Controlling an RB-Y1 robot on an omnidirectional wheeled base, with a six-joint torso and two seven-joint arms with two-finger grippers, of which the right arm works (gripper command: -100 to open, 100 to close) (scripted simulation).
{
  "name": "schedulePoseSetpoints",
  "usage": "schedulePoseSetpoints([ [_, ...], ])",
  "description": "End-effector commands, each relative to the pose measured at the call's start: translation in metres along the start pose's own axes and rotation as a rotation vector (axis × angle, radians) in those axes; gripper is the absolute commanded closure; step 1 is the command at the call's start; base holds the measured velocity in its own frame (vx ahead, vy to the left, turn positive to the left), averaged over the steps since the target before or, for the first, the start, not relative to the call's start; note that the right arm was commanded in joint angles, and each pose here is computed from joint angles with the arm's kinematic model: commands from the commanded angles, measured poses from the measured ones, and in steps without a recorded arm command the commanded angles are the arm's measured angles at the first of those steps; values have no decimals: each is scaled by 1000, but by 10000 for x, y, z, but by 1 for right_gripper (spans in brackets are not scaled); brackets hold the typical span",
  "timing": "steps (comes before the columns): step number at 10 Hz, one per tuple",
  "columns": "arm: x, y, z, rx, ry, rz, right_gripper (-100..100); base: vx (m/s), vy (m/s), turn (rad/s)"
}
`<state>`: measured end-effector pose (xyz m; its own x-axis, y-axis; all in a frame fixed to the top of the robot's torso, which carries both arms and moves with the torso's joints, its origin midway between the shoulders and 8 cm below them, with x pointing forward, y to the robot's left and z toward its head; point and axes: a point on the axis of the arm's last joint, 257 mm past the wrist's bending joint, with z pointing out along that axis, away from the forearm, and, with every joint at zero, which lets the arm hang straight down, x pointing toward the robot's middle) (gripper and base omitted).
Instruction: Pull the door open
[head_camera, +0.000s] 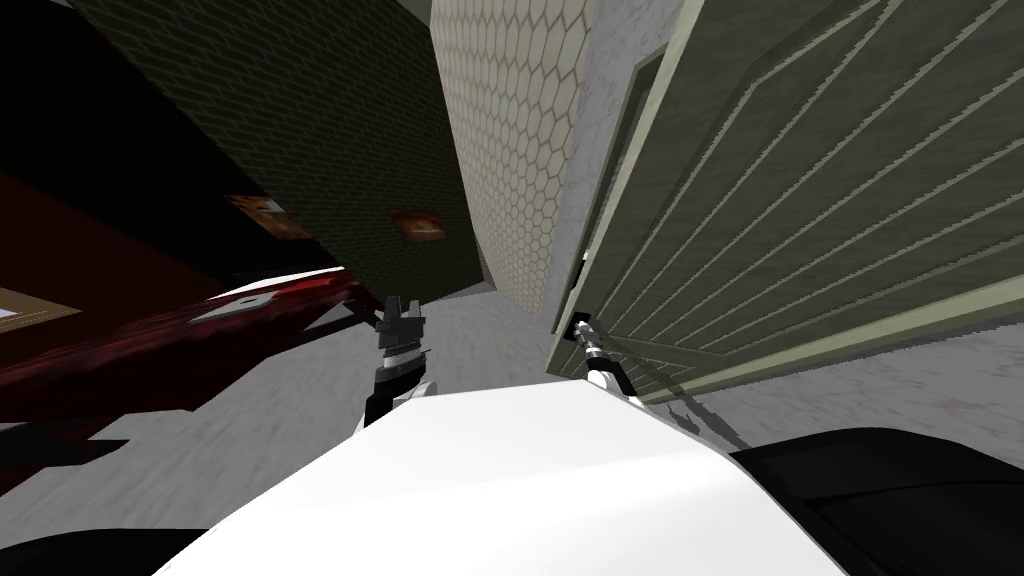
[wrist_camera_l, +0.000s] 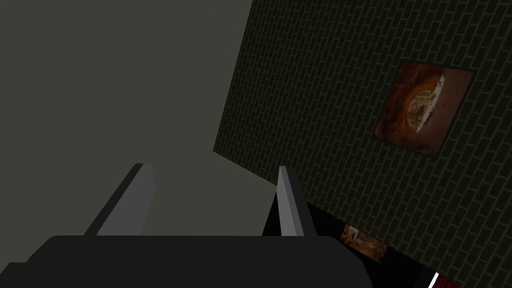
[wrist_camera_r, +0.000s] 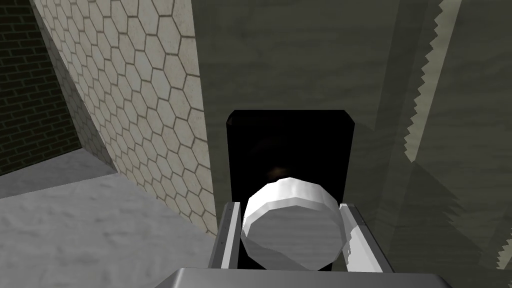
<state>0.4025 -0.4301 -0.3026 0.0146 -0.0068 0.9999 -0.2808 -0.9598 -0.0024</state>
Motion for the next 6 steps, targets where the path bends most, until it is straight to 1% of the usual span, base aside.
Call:
schedulePoseSetpoints([
  [1, 10, -11, -14, 10, 3, 0, 100, -119, -11, 110],
  [4, 29, -34, -43, 31, 8, -1, 100, -218, -50, 133],
  [6, 44, -57, -73, 51, 12, 0, 100, -259, -39, 158],
])
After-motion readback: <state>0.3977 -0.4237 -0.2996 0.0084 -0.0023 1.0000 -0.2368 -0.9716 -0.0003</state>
